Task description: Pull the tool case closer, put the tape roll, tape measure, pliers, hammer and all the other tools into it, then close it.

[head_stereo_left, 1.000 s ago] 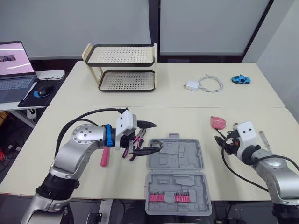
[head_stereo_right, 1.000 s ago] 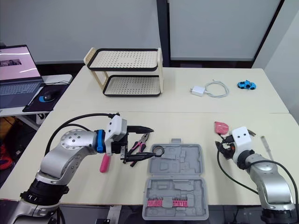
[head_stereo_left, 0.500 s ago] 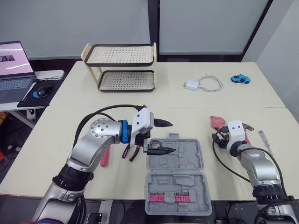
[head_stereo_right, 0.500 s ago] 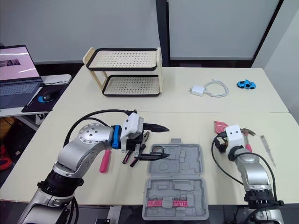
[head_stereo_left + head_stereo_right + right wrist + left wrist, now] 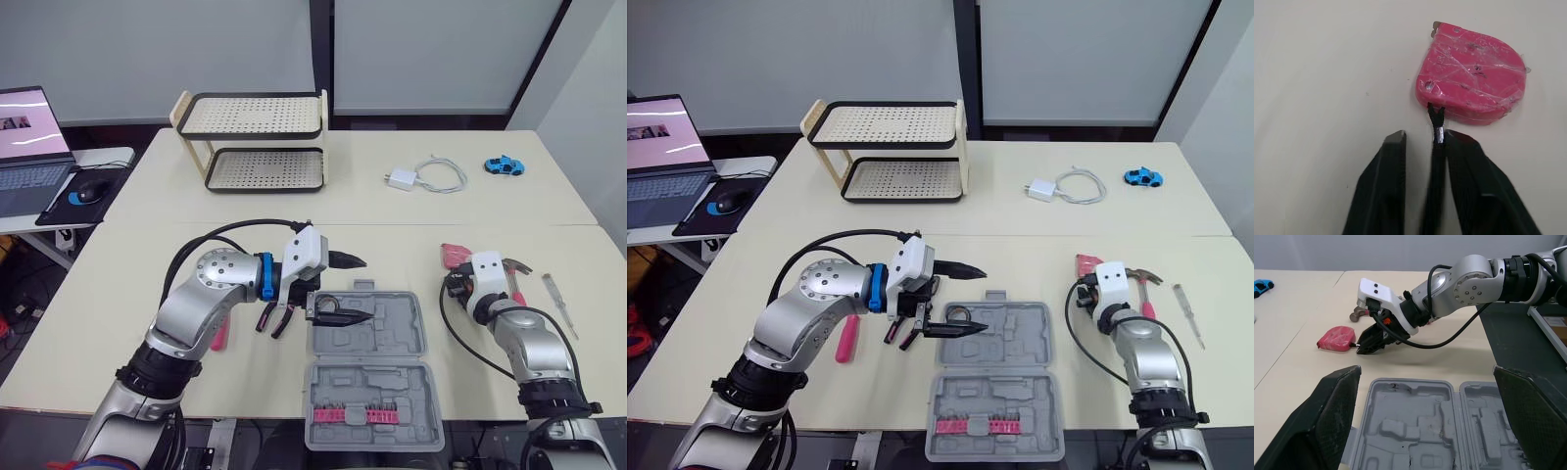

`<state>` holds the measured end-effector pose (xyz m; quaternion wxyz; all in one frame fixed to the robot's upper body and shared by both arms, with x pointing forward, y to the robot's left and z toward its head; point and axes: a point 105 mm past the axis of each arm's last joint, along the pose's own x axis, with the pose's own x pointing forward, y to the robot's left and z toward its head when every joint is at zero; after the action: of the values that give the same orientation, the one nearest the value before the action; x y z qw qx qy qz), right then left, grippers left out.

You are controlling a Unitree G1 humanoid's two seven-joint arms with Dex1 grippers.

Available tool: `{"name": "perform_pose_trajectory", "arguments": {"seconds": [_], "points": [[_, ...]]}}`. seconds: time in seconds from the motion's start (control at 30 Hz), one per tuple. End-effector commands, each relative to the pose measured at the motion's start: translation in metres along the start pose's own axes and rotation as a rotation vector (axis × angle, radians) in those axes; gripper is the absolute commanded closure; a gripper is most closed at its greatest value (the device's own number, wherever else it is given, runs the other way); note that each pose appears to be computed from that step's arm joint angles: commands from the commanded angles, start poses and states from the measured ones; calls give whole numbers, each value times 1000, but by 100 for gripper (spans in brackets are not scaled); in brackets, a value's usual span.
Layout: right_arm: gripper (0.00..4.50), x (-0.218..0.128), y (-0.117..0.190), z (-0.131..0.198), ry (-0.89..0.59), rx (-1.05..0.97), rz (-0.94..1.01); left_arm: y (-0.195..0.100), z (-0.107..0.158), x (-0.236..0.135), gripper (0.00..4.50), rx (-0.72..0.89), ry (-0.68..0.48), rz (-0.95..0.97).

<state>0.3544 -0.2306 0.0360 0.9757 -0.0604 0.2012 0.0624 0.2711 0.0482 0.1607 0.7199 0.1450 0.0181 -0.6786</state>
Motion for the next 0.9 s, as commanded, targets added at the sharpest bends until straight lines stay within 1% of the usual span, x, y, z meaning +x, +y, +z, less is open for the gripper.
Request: {"name": "perform_pose_trajectory", "arguments": {"seconds": [0.03,0.23,0.37,0.6,0.8,0.9], "points": [[447,0,-6,5,-23,25,-25,-1,8,3,0,36,-9,-10],[447,0,-8,5,-23,43,-34,-2,3,3,0,34,5,-6],[447,-13,-12,7,-24,41,-25,-6,-2,1,0,32,18,-18],[447,-57,-19,-4,16,41,-43,-23,-20,-1,0,75,76,-90],[447,-97,-6,-19,68,56,-28,-36,-23,-3,0,79,80,-148],[447,-111,1,-26,97,71,-14,-42,-24,-3,0,82,75,-176]]}}
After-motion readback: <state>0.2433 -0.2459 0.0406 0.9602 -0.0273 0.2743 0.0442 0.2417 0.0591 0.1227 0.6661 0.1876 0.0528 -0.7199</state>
